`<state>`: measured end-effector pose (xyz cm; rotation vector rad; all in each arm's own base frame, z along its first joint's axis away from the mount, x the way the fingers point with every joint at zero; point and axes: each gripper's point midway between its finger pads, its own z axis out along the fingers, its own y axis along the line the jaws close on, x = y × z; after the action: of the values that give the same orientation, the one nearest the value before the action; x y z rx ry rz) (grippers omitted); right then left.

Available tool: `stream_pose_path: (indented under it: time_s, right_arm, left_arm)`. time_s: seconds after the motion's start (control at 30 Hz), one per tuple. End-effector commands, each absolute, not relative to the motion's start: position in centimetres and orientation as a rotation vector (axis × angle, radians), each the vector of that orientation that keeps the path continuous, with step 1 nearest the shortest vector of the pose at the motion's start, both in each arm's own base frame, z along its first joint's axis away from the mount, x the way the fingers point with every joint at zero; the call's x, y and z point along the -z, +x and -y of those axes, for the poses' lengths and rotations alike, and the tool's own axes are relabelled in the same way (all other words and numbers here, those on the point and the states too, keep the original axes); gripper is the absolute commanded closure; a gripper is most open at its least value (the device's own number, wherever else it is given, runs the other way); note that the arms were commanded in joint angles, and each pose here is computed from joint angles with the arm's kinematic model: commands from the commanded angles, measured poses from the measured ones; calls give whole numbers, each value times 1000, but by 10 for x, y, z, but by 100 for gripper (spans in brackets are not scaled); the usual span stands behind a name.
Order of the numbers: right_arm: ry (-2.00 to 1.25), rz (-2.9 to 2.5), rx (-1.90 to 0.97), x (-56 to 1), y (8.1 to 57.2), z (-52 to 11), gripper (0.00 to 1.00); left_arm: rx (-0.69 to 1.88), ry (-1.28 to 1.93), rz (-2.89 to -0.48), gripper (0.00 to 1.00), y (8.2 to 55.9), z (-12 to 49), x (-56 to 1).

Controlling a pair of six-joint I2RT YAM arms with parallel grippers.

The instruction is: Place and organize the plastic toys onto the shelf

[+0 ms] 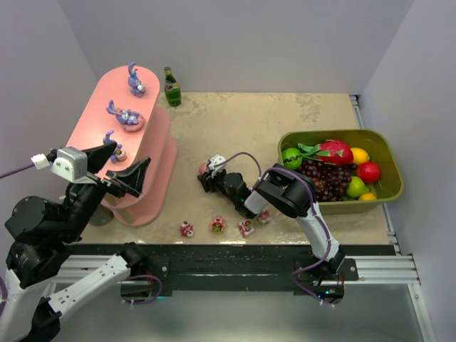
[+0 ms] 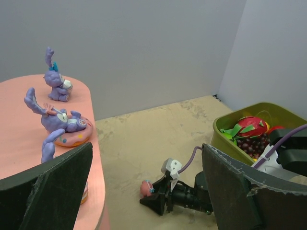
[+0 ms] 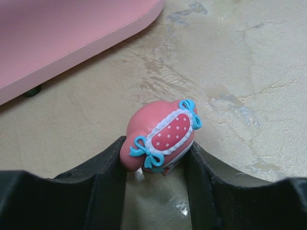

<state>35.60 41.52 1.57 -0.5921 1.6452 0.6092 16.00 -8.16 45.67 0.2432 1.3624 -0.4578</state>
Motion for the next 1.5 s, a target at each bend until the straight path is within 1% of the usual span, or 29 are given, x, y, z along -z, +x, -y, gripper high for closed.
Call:
stream_pose_path:
  time_s: [0.0, 0.1, 0.3, 0.43, 0.47, 0.67, 1.0, 1.13, 1.27, 1.47]
  right_arm:
    - [-726, -2021, -479, 101, 313, -370, 70]
    - [-714, -2023, -480, 99, 312, -369, 77]
    - [-661, -2035, -483, 89, 308, -366, 85]
    - [-642, -2048, -497, 73, 301, -373, 89]
    - [-627, -2035, -515, 60, 301, -378, 89]
    - [-586, -2065, -517, 28, 291, -387, 93]
    - [-548, -2016, -646, -40, 284, -405, 97]
    - [-534, -1977, -700, -63, 281, -411, 98]
    - [-520, -1913, -732, -98, 280, -416, 99]
    - [-513, -1830, -761, -142, 281, -428, 100]
  left_arm:
    - [453, 254, -1342, 0, 164, 85, -461]
    - [461, 258, -1351, 0, 162, 86, -459]
    - [457, 247, -1388, 1, 156, 79, -448]
    - [445, 234, -1415, 0, 150, 69, -438]
    - [441, 234, -1425, 0, 148, 67, -435]
    - [418, 218, -1444, 0, 143, 57, -425]
    - [426, 216, -1425, 1, 143, 58, -415]
    - [430, 224, -1425, 0, 144, 60, -412]
    - [442, 213, -1420, 1, 141, 58, -410]
    - [433, 173, -1415, 1, 136, 47, -409]
